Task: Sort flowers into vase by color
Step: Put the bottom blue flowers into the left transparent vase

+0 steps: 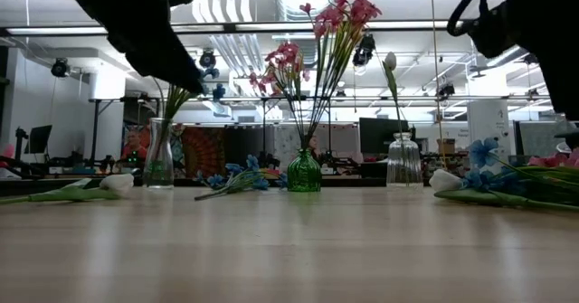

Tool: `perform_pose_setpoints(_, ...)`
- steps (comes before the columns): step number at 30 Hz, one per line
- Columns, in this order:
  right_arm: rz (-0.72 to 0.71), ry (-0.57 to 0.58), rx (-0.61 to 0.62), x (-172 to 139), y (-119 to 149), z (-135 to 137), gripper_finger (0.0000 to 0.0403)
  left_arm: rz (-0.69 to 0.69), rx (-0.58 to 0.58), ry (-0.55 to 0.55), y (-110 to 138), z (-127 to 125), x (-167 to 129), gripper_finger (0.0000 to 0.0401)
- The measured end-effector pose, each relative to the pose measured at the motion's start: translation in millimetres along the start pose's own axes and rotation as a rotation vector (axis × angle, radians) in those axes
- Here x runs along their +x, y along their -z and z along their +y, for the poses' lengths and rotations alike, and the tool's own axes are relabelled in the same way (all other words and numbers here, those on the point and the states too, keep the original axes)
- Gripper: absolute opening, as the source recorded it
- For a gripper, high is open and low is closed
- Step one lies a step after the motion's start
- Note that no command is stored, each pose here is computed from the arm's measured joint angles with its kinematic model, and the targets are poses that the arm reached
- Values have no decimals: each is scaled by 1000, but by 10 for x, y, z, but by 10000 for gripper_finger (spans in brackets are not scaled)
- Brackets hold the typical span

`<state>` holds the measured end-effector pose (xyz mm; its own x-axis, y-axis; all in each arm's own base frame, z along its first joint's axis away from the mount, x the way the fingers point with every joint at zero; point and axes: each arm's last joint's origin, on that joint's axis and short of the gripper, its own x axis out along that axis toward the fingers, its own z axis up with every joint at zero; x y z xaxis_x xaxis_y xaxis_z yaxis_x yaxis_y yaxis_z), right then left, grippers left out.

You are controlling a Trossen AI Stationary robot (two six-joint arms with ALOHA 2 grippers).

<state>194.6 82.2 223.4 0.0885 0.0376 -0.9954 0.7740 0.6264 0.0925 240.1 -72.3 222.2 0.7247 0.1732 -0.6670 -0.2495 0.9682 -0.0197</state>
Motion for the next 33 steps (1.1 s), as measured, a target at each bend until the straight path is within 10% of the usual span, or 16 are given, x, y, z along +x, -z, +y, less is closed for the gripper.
perform_pose_setpoints(8,47,8,141,202,15,113,256,14,201,-7,-1,24,45,229)
perform_pose_setpoints(23,97,59,99,496,134,303,262,363,19,-91,21,-55,-428,229)
perform_pose_setpoints(33,76,122,47,682,120,332,314,246,37,-75,1,-243,-534,229)
